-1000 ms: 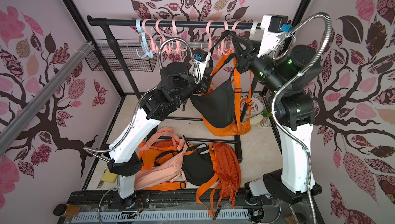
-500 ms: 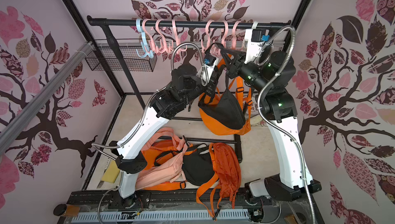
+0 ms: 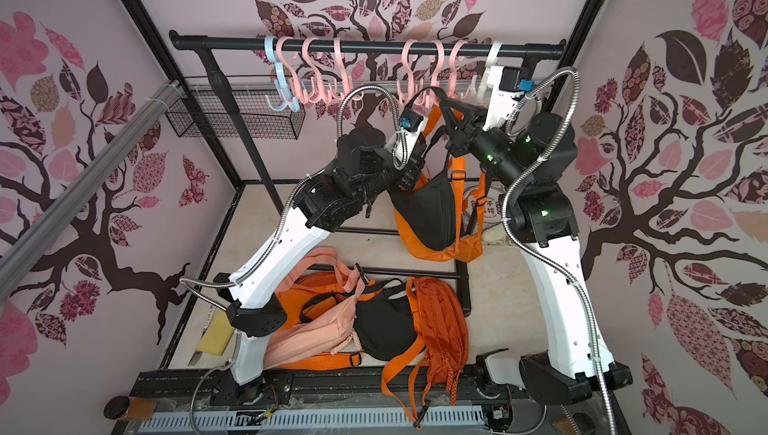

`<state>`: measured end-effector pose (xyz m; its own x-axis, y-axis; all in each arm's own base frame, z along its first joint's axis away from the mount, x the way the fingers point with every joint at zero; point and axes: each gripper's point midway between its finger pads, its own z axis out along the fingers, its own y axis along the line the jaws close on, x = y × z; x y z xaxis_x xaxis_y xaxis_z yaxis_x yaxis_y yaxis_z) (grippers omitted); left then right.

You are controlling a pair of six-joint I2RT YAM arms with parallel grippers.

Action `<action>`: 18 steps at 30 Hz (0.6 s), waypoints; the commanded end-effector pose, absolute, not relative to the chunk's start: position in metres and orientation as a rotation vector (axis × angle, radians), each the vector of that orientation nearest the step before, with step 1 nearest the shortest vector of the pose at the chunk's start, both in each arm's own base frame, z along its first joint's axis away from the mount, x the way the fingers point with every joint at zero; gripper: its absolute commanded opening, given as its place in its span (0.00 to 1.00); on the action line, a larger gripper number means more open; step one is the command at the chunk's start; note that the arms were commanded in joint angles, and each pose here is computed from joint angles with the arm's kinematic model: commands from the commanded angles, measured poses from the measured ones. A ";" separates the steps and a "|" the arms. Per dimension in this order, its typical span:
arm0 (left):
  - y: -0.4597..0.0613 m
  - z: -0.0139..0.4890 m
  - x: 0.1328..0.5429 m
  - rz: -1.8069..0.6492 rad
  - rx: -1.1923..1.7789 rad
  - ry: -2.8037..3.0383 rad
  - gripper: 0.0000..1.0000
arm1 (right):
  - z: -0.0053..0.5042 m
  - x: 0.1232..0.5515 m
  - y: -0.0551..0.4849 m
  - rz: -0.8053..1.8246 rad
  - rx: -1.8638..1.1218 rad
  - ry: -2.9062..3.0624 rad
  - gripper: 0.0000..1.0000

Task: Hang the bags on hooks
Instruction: Hang the bag on the hook.

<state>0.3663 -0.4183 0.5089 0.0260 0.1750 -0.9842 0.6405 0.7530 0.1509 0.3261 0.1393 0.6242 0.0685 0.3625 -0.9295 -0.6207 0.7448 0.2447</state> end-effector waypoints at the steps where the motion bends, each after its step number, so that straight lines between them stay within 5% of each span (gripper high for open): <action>1: -0.409 0.527 0.358 -0.428 0.680 1.500 0.00 | 0.654 0.311 0.126 0.724 -0.209 1.217 0.00; 18: -0.400 0.518 0.357 -0.389 0.670 1.530 0.00 | 0.622 0.302 0.122 0.768 -0.174 1.219 0.00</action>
